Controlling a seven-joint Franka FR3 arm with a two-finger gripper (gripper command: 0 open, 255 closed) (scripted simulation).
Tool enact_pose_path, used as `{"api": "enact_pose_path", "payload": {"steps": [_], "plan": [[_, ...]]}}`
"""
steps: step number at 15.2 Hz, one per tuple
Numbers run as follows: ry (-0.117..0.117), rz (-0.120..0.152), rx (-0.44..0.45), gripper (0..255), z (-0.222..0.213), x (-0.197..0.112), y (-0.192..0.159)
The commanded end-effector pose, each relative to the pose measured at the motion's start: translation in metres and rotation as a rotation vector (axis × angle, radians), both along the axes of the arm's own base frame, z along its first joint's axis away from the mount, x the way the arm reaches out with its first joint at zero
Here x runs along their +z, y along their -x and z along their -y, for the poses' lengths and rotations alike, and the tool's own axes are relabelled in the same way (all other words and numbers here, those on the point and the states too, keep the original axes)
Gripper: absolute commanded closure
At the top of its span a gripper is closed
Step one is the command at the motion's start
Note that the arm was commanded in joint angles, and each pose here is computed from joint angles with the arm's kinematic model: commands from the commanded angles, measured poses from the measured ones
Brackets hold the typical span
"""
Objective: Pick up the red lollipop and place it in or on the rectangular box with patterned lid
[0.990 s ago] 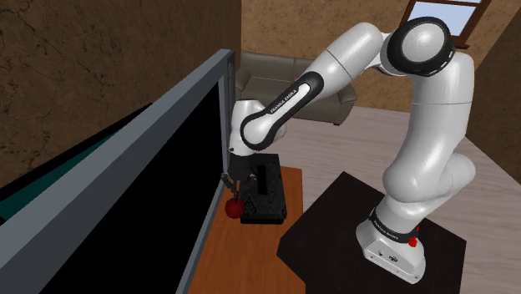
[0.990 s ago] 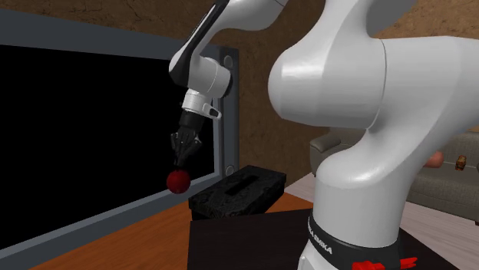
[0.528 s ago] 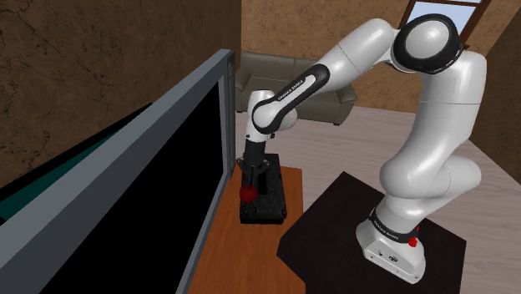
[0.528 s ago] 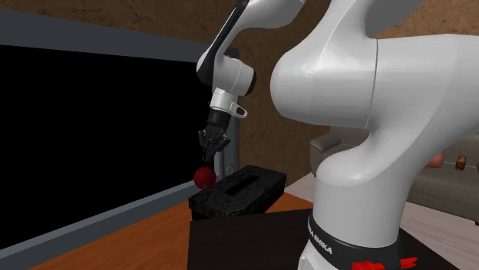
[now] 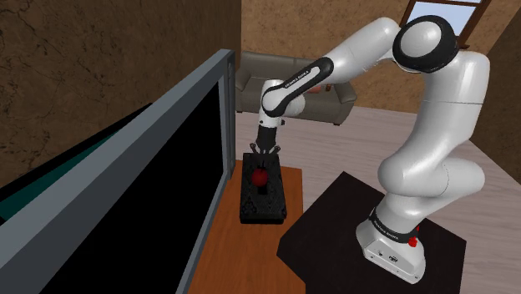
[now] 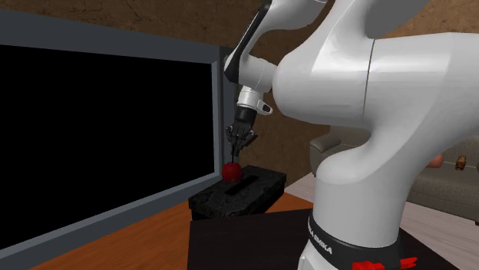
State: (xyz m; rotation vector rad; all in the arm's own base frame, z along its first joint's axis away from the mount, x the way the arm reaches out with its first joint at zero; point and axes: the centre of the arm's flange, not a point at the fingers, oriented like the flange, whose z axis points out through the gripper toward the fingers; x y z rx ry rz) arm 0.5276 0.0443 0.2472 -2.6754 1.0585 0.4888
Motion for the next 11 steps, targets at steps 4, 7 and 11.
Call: {"api": "enact_pose_path", "payload": {"steps": [4,7,11], "plan": [[0.0,0.0,0.001,255,0.015,-0.021,-0.002],[0.0,0.0,0.001,255,0.015,-0.037,-0.002],[0.0,0.0,0.001,255,0.015,-0.058,-0.002]]}}
